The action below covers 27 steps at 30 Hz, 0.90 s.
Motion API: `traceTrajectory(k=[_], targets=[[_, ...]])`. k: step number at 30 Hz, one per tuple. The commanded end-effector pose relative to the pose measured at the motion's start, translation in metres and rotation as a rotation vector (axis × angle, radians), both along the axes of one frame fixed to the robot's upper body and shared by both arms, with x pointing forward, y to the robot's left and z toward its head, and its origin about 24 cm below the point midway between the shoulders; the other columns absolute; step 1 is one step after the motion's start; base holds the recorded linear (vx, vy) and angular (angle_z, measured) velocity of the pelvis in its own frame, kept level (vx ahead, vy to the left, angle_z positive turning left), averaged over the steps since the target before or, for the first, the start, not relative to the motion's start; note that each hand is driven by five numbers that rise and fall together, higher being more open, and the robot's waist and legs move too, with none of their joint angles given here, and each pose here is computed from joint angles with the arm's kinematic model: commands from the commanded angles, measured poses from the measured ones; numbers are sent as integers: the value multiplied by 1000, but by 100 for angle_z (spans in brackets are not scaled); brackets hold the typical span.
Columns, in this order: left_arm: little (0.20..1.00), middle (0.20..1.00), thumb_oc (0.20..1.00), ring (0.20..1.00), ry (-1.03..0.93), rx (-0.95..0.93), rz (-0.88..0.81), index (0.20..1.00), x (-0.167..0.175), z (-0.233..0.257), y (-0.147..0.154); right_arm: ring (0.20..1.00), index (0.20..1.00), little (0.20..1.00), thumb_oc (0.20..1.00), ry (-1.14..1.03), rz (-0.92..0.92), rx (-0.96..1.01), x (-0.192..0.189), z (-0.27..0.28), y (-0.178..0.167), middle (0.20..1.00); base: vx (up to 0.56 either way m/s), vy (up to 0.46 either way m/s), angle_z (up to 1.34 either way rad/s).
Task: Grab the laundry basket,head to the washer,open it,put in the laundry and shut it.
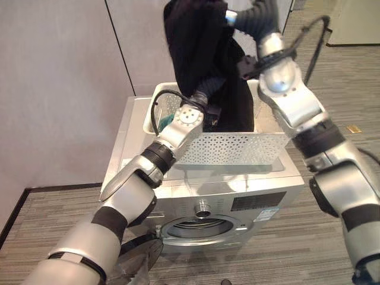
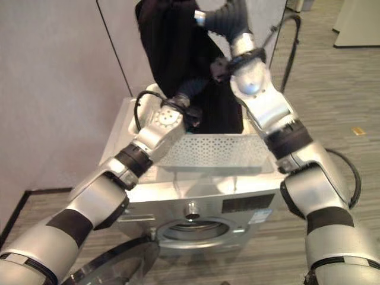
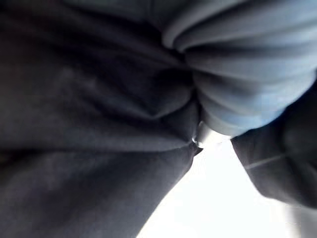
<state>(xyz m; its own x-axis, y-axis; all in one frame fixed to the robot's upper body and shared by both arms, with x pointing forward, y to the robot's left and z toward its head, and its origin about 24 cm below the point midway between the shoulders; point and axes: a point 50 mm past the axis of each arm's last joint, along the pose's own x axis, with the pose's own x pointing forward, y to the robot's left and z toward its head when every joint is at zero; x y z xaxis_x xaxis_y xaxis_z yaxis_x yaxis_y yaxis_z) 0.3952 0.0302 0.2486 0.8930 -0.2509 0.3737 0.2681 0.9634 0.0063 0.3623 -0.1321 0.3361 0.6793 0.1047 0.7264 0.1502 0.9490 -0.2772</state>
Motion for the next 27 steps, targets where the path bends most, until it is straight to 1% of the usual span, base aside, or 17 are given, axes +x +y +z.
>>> traceTrajectory(k=[1, 3, 4, 6, 7, 8, 11, 14, 17, 19, 20, 21, 22, 23, 25, 26, 27], targets=[[200, 200, 200, 200, -192, -37, 120, 200, 4, 54, 30, 1000, 1000, 1000, 1000, -195, -97, 54, -17, 47, -28, 1000, 11, 17, -6], [200, 200, 200, 200, -224, -39, 162, 200, 4, 61, 43, 1000, 1000, 1000, 1000, -215, -200, 73, -20, 48, -55, 1000, 15, 13, -5], [200, 200, 200, 200, -224, -38, 161, 200, 4, 61, 42, 1000, 1000, 1000, 1000, -215, -201, 73, -20, 48, -56, 1000, 14, 8, -5], [200, 200, 200, 200, -248, -45, 189, 200, 3, 65, 54, 1000, 1000, 1000, 1000, -254, -351, 47, -30, 55, -90, 1000, 16, 15, -5], [200, 200, 200, 200, -248, -45, 188, 200, 3, 65, 54, 1000, 1000, 1000, 1000, -254, -354, 47, -30, 55, -90, 1000, 0, 0, 0], [200, 200, 200, 200, -250, -42, 194, 200, 3, 65, 56, 1000, 1000, 1000, 1000, -264, -393, 35, -33, 56, -98, 1000, 0, 0, 0], [200, 200, 200, 200, -263, -48, 212, 200, 2, 66, 62, 1000, 1000, 1000, 1000, -279, -560, -45, -44, 60, -128, 1000, -5, 2, -3], [200, 200, 200, 200, -290, -52, 263, 200, 1, 70, 79, 1000, 1000, 1000, 1000, -199, -741, -106, -53, 43, -172, 1000, 40, 12, -9], [200, 200, 200, 200, -323, -56, 311, 200, -1, 76, 93, 1000, 1000, 1000, 1000, -72, -802, -114, -54, 2, -198, 1000, 12, 8, -12], [200, 200, 200, 200, -356, -74, 347, 200, -4, 84, 105, 1000, 1000, 1000, 1000, 117, -866, -126, -55, -56, -222, 1000, 12, -4, -12], [200, 200, 200, 200, -354, -71, 344, 200, -4, 83, 103, 1000, 1000, 1000, 1000, 120, -869, -124, -56, -58, -223, 1000, 17, -1, -8], [200, 200, 200, 200, -368, -78, 349, 200, -6, 87, 106, 1000, 1000, 1000, 1000, 177, -888, -138, -59, -76, -229, 1000, 8, 0, -6], [200, 200, 200, 200, -393, -98, 356, 200, -9, 93, 108, 1000, 1000, 1000, 1000, 254, -907, -137, -65, -102, -237, 1000, -22, -26, -5], [200, 200, 200, 200, -428, -122, 350, 200, -13, 107, 108, 1000, 1000, 1000, 1000, 418, -934, -128, -79, -154, -249, 1000, 0, 0, 0], [200, 200, 200, 200, -473, -147, 327, 200, -19, 121, 101, 1000, 1000, 1000, 1000, 577, -970, -82, -101, -206, -258, 1000, 30, -26, 15], [200, 200, 200, 200, -471, -144, 322, 200, -19, 120, 99, 1000, 1000, 1000, 1000, 579, -973, -79, -103, -207, -259, 1000, 11, -45, 17], [200, 200, 200, 200, -517, -177, 295, 200, -26, 130, 95, 1000, 1000, 1000, 1000, 745, -1006, -22, -126, -254, -265, 1000, -33, -66, 13]])
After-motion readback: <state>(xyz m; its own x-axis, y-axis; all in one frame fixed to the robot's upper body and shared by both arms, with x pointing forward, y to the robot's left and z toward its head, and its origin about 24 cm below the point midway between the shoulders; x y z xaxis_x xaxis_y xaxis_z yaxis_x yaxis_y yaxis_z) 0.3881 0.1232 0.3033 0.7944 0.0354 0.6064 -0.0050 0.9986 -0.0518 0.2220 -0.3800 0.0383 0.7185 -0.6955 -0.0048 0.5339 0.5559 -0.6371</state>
